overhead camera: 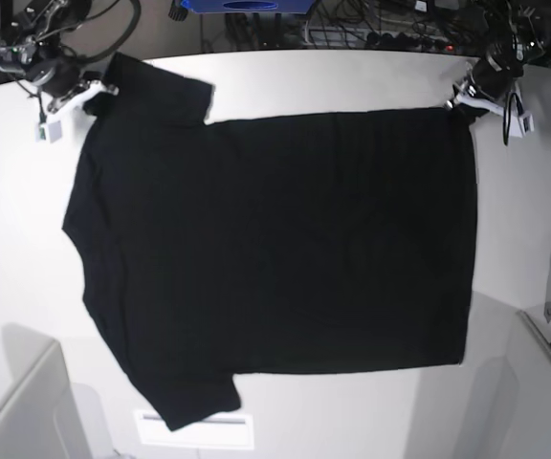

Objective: Fold the T-shirt properly
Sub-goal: 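Grasp the shoulder corners with both grippers and lift slightly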

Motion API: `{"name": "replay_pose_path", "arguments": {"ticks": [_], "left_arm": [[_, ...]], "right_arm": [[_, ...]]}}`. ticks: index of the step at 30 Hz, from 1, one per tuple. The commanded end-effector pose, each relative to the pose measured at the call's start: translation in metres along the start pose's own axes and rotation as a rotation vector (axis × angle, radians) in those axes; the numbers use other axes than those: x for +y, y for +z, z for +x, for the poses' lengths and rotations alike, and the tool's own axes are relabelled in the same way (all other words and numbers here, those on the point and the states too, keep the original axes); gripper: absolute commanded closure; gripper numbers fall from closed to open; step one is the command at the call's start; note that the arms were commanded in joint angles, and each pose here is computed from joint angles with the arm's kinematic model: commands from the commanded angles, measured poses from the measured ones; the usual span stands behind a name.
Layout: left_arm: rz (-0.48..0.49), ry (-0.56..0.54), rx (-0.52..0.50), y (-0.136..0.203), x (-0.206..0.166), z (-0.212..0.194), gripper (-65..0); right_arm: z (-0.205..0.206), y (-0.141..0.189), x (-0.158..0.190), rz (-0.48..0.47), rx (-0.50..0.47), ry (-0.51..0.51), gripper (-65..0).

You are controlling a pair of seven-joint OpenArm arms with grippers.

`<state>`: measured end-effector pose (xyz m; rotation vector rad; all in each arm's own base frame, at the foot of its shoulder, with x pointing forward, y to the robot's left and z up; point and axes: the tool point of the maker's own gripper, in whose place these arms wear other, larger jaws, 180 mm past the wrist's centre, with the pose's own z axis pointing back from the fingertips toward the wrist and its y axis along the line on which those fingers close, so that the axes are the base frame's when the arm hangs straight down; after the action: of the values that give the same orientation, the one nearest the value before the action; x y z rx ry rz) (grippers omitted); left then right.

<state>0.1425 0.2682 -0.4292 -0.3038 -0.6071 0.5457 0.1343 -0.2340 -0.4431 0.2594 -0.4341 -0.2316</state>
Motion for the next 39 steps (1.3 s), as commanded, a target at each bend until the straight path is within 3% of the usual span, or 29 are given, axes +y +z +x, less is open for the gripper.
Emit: {"name": "replay_pose_path", "arguments": {"ticks": [1, 9, 16, 27, 30, 39], "left_arm": [[0.017, -0.023, 0.005, 0.008, 0.003, 0.0, 0.0], [0.015, -0.118, -0.001, 0.037, -0.011, -0.002, 0.0], [-0.029, -0.183, -0.061, 0.048, -0.039, 0.016, 0.0], [-0.109, -0.176, -0.089, 0.027, -0.074, 0.048, 0.0], [-0.101, -0.109, -0.096, 0.02, -0.077, 0.055, 0.0], [-0.121, -0.074, -0.072, 0.024, -0.076, 0.046, 0.0]], "right_arm": [[-0.01, 0.008, -0.009, -0.05, 0.05, 0.022, 0.0], [0.008, 0.039, -0.008, -0.124, -0.015, 0.113, 0.0], [0.031, 0.042, -0.003, -0.134, -0.016, 0.146, 0.0], [0.108, 0.034, 0.022, -0.092, -0.118, 0.207, 0.0], [0.125, 0.028, 0.034, -0.071, -0.127, 0.257, 0.0], [0.148, 0.017, 0.047, -0.028, -0.143, 0.219, 0.0]]}}
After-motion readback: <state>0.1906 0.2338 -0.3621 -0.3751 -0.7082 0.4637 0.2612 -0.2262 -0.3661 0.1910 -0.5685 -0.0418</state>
